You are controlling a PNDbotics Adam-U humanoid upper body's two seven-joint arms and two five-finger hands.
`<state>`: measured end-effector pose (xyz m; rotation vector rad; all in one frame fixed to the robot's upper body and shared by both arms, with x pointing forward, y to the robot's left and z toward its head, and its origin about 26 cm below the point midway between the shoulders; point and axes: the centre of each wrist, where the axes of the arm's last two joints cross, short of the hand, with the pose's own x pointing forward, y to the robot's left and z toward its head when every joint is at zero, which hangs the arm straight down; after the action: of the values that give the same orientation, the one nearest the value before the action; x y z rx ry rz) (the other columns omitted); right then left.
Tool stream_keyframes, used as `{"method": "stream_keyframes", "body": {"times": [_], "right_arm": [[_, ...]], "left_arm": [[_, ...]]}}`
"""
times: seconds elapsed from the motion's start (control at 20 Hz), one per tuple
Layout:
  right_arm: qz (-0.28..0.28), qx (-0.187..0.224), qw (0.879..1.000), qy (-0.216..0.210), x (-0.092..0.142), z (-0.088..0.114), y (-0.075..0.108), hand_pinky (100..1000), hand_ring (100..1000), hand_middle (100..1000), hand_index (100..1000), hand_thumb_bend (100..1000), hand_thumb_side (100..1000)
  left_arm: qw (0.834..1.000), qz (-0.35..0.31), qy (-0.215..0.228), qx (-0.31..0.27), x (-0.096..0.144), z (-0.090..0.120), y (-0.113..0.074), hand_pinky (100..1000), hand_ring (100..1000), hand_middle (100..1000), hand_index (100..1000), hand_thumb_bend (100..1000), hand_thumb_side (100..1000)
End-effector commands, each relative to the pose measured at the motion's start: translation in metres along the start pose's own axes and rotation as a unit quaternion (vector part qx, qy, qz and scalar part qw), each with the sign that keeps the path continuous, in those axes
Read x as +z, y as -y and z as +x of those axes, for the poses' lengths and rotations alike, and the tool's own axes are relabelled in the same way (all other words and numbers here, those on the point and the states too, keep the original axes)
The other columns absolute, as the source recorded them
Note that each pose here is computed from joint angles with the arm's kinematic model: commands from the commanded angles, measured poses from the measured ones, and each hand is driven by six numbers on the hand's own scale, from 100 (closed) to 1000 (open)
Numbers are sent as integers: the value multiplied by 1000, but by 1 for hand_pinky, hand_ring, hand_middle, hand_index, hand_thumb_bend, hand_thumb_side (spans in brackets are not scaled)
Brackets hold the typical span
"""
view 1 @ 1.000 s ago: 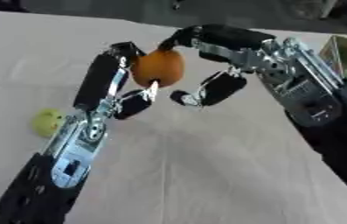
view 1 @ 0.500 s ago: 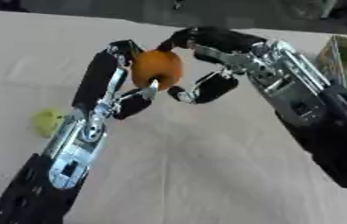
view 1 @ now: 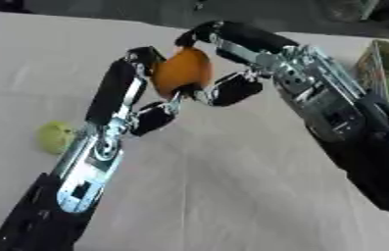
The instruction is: Pick up the objects with one hand, pass them to the other hand, and then place them into the box on the other side of the table.
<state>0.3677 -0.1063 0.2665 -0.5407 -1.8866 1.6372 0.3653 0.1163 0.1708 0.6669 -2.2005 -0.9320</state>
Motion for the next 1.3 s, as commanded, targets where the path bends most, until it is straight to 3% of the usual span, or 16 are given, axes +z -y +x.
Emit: {"method": "stream_keyframes", "body": {"times": [0.05, 0.35, 0.55, 0.9, 1.15, 1.3], "right_arm": [[-2, 1, 1000, 3, -1, 2, 8, 901, 917, 726, 852, 221, 209], [5, -8, 1000, 1, -1, 0, 8, 882, 839, 578, 745, 135, 100], [17, -20, 1000, 8, -1, 1, 9, 870, 800, 492, 663, 100, 100], [-12, -59, 998, 8, 6, 0, 15, 872, 786, 445, 615, 100, 100], [-33, -83, 996, 0, 20, 0, 23, 874, 784, 429, 605, 100, 100], [-47, -94, 994, -7, 30, -2, 30, 878, 787, 432, 610, 100, 100]], "left_arm": [[1000, 9, 24, 2, -6, 9, -4, 596, 603, 519, 510, 100, 137], [999, 13, 34, -3, -7, 10, -5, 597, 604, 520, 512, 100, 131], [999, 15, 37, -8, -7, 10, -5, 598, 606, 521, 515, 100, 124], [1000, 21, 11, -13, -5, 4, -4, 603, 608, 531, 573, 100, 100], [999, 22, -16, -18, -3, -3, -3, 622, 633, 569, 686, 100, 100], [999, 17, -23, -25, -1, -6, -4, 663, 700, 648, 794, 341, 301]]}}
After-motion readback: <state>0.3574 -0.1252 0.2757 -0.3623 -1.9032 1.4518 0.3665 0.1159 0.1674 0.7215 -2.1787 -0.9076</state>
